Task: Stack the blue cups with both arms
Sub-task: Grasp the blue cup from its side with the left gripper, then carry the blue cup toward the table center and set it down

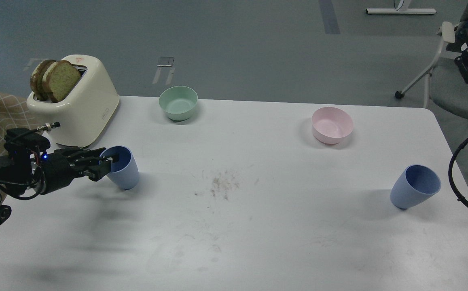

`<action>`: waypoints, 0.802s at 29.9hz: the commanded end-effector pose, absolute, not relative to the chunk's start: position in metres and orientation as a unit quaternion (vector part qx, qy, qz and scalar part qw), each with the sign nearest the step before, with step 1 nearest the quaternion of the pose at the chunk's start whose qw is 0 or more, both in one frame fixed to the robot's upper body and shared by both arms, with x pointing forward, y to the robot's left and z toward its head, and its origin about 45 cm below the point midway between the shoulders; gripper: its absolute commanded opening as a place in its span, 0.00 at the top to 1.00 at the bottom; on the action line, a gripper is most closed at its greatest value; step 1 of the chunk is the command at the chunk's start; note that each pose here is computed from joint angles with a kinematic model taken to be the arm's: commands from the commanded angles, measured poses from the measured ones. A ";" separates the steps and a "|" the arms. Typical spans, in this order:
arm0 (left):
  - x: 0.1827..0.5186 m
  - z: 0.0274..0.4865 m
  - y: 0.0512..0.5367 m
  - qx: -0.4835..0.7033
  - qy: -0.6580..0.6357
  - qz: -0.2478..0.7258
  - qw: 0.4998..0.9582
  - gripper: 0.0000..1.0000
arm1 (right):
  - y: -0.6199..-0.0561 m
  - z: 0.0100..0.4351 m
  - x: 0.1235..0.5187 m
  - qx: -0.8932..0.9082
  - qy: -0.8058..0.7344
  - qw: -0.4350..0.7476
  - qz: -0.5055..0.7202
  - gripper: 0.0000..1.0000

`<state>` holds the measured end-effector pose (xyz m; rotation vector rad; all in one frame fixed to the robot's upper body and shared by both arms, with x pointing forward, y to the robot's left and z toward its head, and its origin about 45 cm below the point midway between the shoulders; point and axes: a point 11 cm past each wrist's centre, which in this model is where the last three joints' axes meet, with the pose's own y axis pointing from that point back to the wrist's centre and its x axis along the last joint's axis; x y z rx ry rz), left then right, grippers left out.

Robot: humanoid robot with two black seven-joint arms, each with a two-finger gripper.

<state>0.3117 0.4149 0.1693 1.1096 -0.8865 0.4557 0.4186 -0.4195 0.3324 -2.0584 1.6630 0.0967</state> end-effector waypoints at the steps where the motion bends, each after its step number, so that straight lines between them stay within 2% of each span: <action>1: 0.318 0.176 0.414 0.501 -0.411 0.211 0.732 1.00 | -0.423 0.334 0.418 -0.752 0.611 0.244 0.033 0.00; 7: 0.337 0.199 0.402 0.485 -0.441 0.215 0.724 1.00 | -0.425 0.329 0.415 -0.751 0.614 0.240 0.036 0.00; 11: 0.356 0.224 0.377 0.465 -0.475 0.196 0.721 1.00 | -0.428 0.323 0.411 -0.748 0.619 0.238 0.040 0.00; 20: 0.396 0.263 0.257 0.401 -0.577 0.061 0.709 1.00 | -0.448 0.301 0.380 -0.732 0.641 0.227 0.045 0.00; 24: 0.396 0.262 0.207 0.370 -0.601 0.005 0.708 1.00 | -0.461 0.289 0.366 -0.719 0.657 0.223 0.051 0.00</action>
